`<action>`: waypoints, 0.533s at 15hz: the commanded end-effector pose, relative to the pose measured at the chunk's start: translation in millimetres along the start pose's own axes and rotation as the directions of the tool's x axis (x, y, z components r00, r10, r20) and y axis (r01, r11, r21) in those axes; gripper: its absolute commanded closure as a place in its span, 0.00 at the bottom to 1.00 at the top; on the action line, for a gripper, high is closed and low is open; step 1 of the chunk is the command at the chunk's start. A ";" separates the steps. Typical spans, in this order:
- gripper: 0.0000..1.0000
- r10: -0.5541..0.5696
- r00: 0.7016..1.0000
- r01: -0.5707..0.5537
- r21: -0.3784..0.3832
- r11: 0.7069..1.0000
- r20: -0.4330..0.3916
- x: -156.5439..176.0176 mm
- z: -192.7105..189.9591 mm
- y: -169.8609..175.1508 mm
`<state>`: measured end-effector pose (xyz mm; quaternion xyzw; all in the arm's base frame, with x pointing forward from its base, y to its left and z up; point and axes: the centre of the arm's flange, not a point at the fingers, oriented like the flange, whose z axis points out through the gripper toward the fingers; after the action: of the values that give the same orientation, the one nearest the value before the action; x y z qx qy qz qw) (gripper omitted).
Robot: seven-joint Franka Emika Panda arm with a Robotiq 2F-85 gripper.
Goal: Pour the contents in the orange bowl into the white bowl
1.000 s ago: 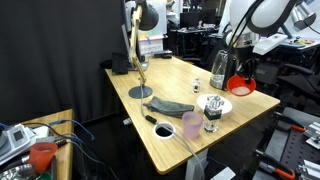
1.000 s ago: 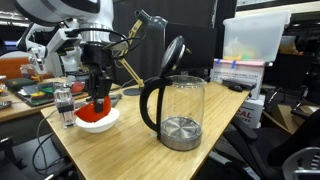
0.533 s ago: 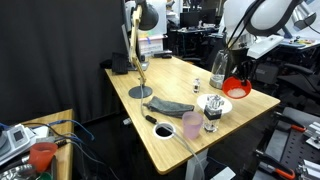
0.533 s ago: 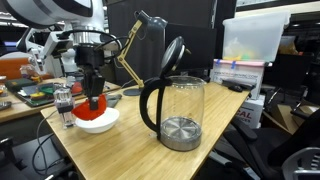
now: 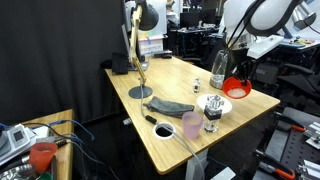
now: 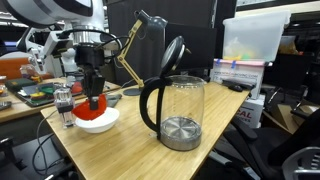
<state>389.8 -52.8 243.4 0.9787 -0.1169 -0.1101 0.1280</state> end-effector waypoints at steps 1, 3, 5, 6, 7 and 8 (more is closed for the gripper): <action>0.98 0.000 1.000 0.000 0.000 1.000 0.000 0.0 0.0 0.0; 0.98 0.021 1.000 -0.021 -0.012 1.000 0.005 7.3 -3.5 -1.1; 0.98 0.045 0.999 -0.045 -0.030 0.999 -0.012 16.3 -9.8 -3.2; 0.98 0.056 0.998 -0.057 -0.047 0.997 -0.022 21.9 -12.9 -5.1; 0.98 0.063 0.998 -0.065 -0.062 0.996 -0.031 25.2 -16.1 -8.8; 0.98 0.063 0.997 -0.066 -0.081 0.994 -0.040 27.5 -16.8 -13.7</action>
<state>408.5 -51.6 253.6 0.9763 -0.1376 -0.0883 0.1420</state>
